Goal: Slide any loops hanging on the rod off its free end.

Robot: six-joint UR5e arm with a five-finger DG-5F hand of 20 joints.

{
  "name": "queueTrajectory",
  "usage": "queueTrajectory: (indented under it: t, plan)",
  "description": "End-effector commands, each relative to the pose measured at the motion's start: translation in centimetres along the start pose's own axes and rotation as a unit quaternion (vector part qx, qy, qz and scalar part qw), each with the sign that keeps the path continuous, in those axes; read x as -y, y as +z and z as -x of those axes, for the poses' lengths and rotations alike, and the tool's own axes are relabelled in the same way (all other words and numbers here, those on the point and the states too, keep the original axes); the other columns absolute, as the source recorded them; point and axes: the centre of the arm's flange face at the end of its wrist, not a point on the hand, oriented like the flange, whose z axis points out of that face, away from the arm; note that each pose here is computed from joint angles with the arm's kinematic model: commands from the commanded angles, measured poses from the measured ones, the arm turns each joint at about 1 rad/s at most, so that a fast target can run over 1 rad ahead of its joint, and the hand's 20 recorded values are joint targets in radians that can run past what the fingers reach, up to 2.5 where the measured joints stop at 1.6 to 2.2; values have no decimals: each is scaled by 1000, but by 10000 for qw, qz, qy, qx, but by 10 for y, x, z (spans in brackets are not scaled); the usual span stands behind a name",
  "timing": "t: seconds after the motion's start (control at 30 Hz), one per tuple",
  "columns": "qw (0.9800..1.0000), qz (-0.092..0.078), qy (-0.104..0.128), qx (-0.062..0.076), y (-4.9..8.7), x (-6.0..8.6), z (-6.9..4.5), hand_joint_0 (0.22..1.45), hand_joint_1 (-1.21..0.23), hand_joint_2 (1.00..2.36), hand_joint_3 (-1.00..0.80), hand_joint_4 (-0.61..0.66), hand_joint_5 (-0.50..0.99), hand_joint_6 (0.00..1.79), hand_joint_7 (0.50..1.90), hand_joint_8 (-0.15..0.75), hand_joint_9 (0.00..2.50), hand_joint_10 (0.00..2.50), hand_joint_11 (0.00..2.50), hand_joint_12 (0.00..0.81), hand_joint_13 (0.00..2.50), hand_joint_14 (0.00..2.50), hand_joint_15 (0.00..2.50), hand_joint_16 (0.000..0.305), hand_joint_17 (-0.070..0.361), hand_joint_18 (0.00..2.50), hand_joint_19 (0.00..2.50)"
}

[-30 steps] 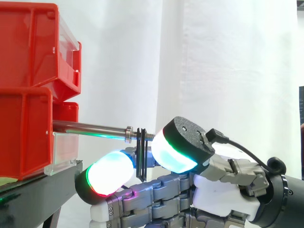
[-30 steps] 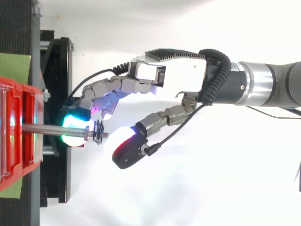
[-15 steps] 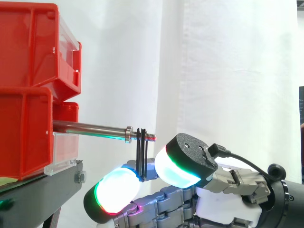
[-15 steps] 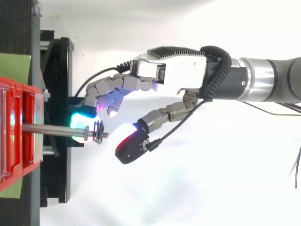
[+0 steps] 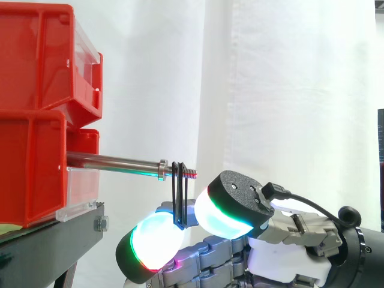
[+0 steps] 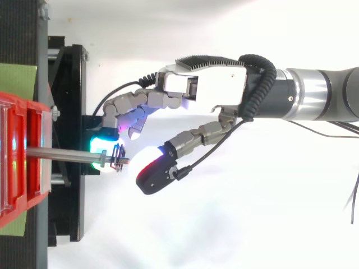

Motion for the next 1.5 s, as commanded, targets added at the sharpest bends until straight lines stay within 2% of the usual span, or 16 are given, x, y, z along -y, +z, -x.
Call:
queueTrajectory:
  t: [0.0, 0.23, 0.33, 0.5, 0.73, 0.9, 1.33, 1.47]
  plan:
    - [10000, 17, 0, 4, 1, -1, 0, 604, -553, 1008, -410, 287, -116, 502, 1172, 304, 659, 0, 0, 321, 746, 3, 101, 48, 107, 860, 486]
    - [10000, 17, 0, 4, 1, -1, 0, 603, -530, 1007, -414, 288, -114, 502, 1172, 306, 668, 0, 0, 324, 759, 3, 107, 48, 108, 879, 489]
    - [10000, 15, 0, 12, 1, -1, 0, 613, -546, 1008, -406, 259, -100, 500, 1299, 313, 691, 0, 0, 322, 776, 4, 116, 48, 108, 902, 487]
    - [10000, 15, 0, 12, 1, -1, 0, 611, -572, 1009, -380, 234, -126, 646, 1133, 317, 716, 0, 0, 320, 796, 4, 131, 48, 108, 922, 489]
    - [10000, 10, 0, 26, 1, -1, 1, 610, -562, 1013, -317, 226, -127, 692, 1106, 323, 727, 0, 0, 325, 802, 4, 135, 48, 109, 923, 490]
    - [10000, 17, 0, 4, 1, -1, 0, 595, -541, 1017, -166, 217, -144, 815, 1047, 342, 744, 0, 0, 340, 815, 4, 130, 51, 116, 951, 483]
    - [10000, 35, -5, 25, 1, -3, 3, 583, -564, 1008, -50, 218, -145, 876, 1040, 393, 773, 0, 41, 391, 858, 4, 115, 62, 140, 1052, 415]
    - [10000, 47, -8, 37, 3, -8, 6, 583, -658, 1003, -7, 185, -146, 891, 1064, 396, 783, 1, 70, 399, 865, 4, 113, 63, 143, 1067, 404]
